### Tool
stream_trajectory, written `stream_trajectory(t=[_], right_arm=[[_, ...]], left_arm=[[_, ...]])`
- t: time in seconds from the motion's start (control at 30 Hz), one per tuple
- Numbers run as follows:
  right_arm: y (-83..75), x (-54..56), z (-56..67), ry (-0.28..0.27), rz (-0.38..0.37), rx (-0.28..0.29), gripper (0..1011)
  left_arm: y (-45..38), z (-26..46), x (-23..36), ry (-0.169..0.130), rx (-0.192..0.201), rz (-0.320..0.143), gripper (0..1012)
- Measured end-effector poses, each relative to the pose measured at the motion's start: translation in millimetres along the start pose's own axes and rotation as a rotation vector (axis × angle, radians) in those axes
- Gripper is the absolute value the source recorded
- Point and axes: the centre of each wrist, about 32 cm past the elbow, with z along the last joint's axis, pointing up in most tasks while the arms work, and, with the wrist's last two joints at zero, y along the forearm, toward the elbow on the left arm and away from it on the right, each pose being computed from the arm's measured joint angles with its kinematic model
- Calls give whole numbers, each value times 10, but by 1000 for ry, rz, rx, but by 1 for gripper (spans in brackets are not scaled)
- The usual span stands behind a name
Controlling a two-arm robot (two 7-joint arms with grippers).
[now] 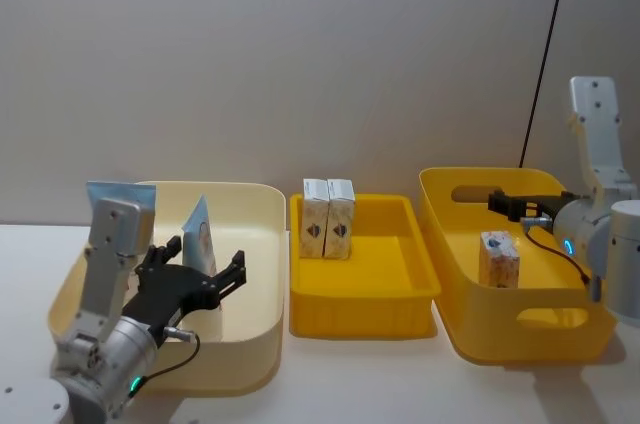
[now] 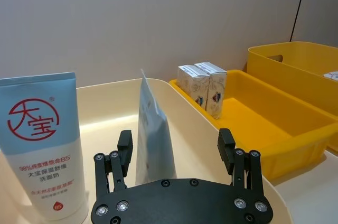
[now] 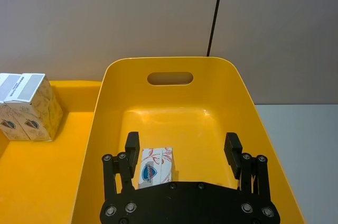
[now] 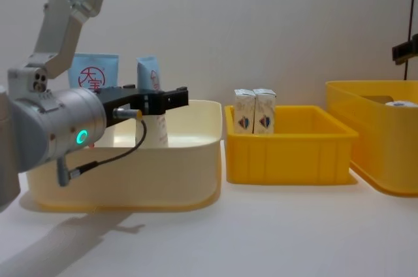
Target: Bimanual collaborative sorting of washing and personal care products
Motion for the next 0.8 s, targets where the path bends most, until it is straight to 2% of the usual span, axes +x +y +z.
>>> stream_trajectory(t=[0.23,0.67,0.8], right_arm=[[0,0,0,0,0,0,1001],[0,0,0,0,0,0,1001],[0,0,0,0,0,0,1001]], left_arm=[[-54,16,-11,-16,0,-20,1003],[-94,30,-17,-29,0,-33,1003],[-100,32,-18,-32,0,-35,946]])
